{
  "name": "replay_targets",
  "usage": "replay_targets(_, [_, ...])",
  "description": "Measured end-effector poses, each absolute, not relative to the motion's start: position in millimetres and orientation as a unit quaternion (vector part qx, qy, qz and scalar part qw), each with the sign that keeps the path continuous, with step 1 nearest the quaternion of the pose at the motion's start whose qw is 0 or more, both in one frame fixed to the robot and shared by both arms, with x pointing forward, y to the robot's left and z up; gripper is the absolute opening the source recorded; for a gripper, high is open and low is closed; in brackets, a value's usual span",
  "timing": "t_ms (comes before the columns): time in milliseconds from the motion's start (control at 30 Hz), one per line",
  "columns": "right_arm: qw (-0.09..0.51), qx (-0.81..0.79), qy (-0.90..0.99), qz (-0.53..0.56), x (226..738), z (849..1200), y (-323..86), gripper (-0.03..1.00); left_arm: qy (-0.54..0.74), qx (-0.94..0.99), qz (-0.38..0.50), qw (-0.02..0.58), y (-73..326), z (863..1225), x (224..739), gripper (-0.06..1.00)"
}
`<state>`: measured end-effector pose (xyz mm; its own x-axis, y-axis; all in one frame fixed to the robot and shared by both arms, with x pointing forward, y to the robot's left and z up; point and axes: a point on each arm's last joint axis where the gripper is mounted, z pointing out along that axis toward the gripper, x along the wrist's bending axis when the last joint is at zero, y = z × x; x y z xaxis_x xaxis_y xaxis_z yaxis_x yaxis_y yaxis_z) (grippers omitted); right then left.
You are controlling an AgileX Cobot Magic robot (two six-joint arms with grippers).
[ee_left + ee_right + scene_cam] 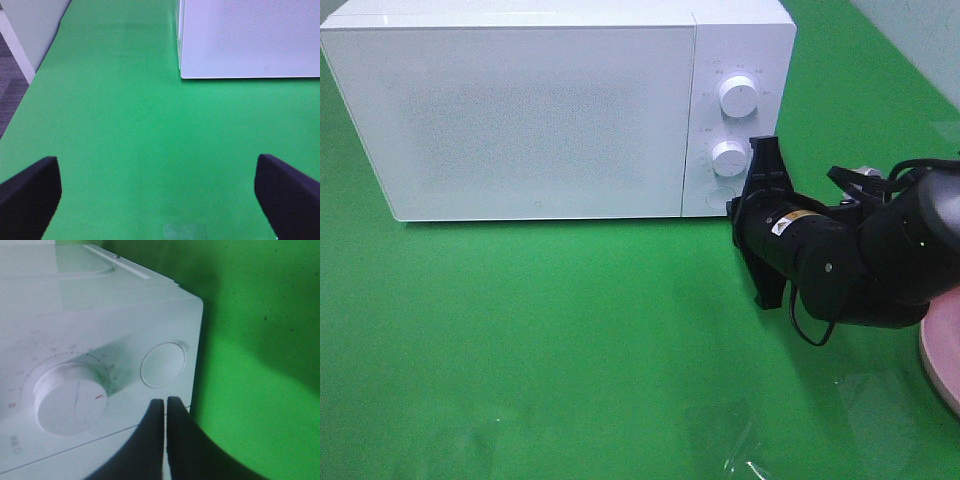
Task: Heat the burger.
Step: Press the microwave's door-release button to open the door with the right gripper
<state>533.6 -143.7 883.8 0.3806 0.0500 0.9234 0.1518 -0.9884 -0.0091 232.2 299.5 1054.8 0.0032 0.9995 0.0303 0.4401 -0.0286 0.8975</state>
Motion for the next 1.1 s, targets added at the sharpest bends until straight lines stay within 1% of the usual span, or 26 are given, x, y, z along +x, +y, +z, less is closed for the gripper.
replay_targets(100, [0.049, -0.834, -0.051, -0.546, 540.8, 876.8, -142.4, 0.0, 0.593, 0.607, 0.383, 0.366, 299.5, 1054.8, 232.2, 0.97])
replay_targets(633, [0.053, -0.833, -0.02, -0.551, 569.7, 865.5, -131.4, 0.0, 0.593, 0.607, 0.383, 0.366, 299.5, 1054.8, 232.2, 0.97])
replay_targets(933, [0.045, -0.833, -0.001, -0.551, 579.1, 858.3, -129.2, 0.0, 0.593, 0.607, 0.383, 0.366, 299.5, 1054.8, 232.2, 0.97])
replay_targets(1100, [0.029, -0.831, 0.007, -0.556, 580.4, 858.9, -134.2, 0.0, 0.593, 0.607, 0.383, 0.366, 299.5, 1054.8, 232.2, 0.97])
